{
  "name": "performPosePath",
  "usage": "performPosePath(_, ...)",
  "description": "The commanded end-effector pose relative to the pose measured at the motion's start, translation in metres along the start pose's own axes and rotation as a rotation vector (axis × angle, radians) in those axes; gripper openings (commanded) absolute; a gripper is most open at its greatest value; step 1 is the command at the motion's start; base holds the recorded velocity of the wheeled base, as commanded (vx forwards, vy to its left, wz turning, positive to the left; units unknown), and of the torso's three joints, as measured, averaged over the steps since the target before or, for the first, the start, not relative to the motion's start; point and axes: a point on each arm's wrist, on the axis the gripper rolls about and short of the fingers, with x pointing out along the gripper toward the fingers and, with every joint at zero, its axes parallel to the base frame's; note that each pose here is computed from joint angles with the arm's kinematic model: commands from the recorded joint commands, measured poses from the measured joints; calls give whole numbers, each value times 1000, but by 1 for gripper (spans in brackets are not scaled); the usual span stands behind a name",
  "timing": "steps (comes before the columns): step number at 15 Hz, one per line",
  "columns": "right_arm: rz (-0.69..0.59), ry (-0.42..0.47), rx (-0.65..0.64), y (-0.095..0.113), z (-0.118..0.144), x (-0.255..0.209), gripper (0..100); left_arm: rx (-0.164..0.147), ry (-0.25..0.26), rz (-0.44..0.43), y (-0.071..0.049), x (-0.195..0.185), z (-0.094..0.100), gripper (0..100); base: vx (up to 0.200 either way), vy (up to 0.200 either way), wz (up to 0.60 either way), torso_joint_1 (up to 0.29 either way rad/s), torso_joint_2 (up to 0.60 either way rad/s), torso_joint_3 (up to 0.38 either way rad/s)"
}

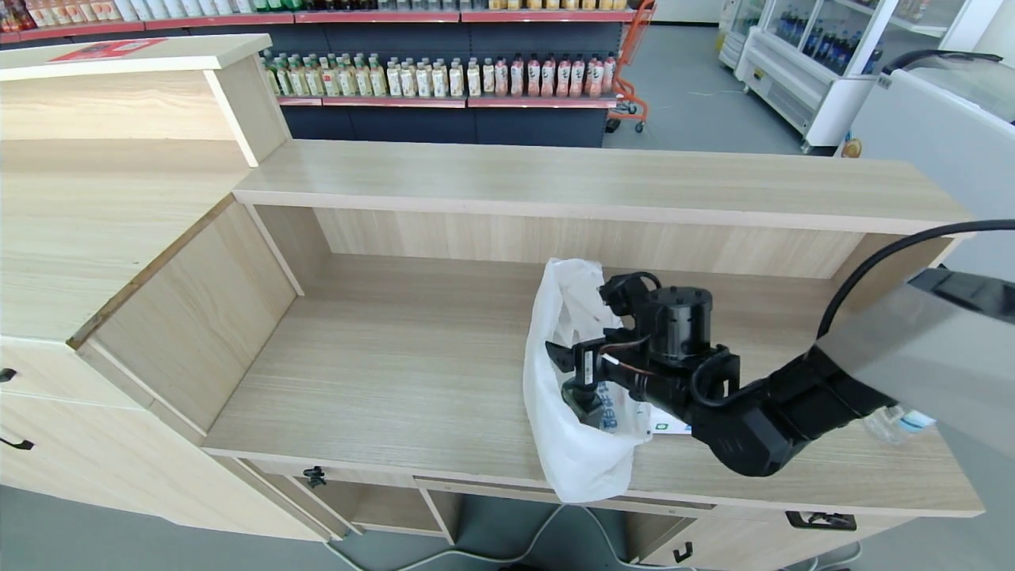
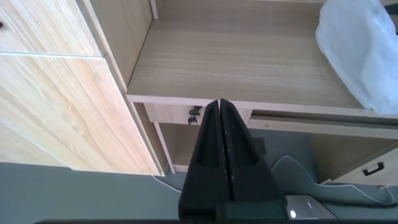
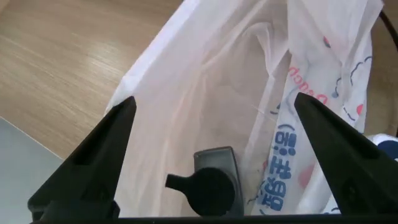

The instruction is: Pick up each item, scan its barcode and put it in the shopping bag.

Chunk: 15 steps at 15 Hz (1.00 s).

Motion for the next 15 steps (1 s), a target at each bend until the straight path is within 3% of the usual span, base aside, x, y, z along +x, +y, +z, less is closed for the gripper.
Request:
performPosePath(1,-1,-42,10,-1,31,-20,100,0,2,0,0,0,0,0,0,0,0,0,0,0)
performPosePath(5,-20,135,-10,-6,3,-43,100,0,1,0,0,0,0,0,0,0,0,0,0,0)
performPosePath(9,-131,12,9,-25,42,-62,100,0,-1,0,0,0,0,0,0,0,0,0,0,0)
performPosePath(10,-158,-14,16,-34,51,-85,100,0,1,0,0,0,0,0,0,-200,0,2,2,7)
performPosePath(15,-276,-16,36,-54,37,-177,100,0,1,0,0,0,0,0,0,-200,0,0,1,3)
